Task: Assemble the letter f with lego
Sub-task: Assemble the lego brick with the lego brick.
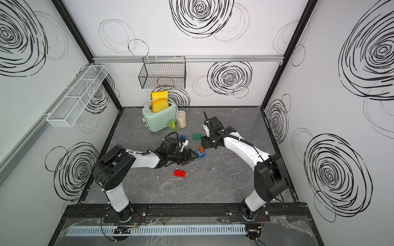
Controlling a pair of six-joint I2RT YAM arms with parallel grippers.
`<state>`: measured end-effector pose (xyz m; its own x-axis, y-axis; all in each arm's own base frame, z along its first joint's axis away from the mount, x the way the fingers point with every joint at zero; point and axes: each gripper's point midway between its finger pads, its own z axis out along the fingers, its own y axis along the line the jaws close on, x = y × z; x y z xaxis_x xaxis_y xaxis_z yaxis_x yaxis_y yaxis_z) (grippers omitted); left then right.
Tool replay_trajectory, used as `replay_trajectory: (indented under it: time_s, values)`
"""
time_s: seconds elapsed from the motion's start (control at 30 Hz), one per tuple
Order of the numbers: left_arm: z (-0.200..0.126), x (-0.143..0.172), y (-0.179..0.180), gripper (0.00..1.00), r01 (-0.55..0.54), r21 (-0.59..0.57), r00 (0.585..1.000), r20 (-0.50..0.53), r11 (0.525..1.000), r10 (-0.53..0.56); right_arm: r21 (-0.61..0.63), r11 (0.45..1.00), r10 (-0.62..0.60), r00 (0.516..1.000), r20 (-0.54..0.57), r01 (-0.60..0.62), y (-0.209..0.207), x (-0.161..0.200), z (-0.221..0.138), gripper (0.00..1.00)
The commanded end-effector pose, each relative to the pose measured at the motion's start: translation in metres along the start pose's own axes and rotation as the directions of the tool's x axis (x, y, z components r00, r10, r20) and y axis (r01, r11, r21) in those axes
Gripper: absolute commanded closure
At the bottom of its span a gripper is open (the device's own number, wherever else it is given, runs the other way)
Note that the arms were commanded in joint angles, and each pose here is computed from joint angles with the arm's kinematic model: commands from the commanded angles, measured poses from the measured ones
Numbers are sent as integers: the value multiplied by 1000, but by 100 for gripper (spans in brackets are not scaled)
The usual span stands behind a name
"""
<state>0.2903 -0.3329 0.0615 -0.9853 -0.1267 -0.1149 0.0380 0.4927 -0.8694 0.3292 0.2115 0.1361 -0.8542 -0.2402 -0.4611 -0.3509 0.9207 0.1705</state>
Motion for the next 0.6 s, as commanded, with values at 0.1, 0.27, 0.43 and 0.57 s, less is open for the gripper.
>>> replay_trajectory:
  time_s: [0.1, 0.27, 0.43, 0.57]
  values:
    - [5, -20, -14, 34, -25, 36, 999, 48, 999, 23, -13, 999, -34, 999, 10, 34, 5, 1, -6, 46]
    - [7, -23, -9, 34, -17, 22, 999, 47, 1000, 16, -16, 999, -41, 999, 6, 41, 7, 2, -4, 45]
    - [9, -28, -5, 34, -12, 13, 999, 49, 1000, 12, -19, 998, -53, 999, -7, 53, 10, 5, -1, 46]
    - [10, -34, -1, 34, -8, 5, 999, 52, 1000, 7, -9, 998, -66, 998, -19, 66, 12, 8, 1, 46]
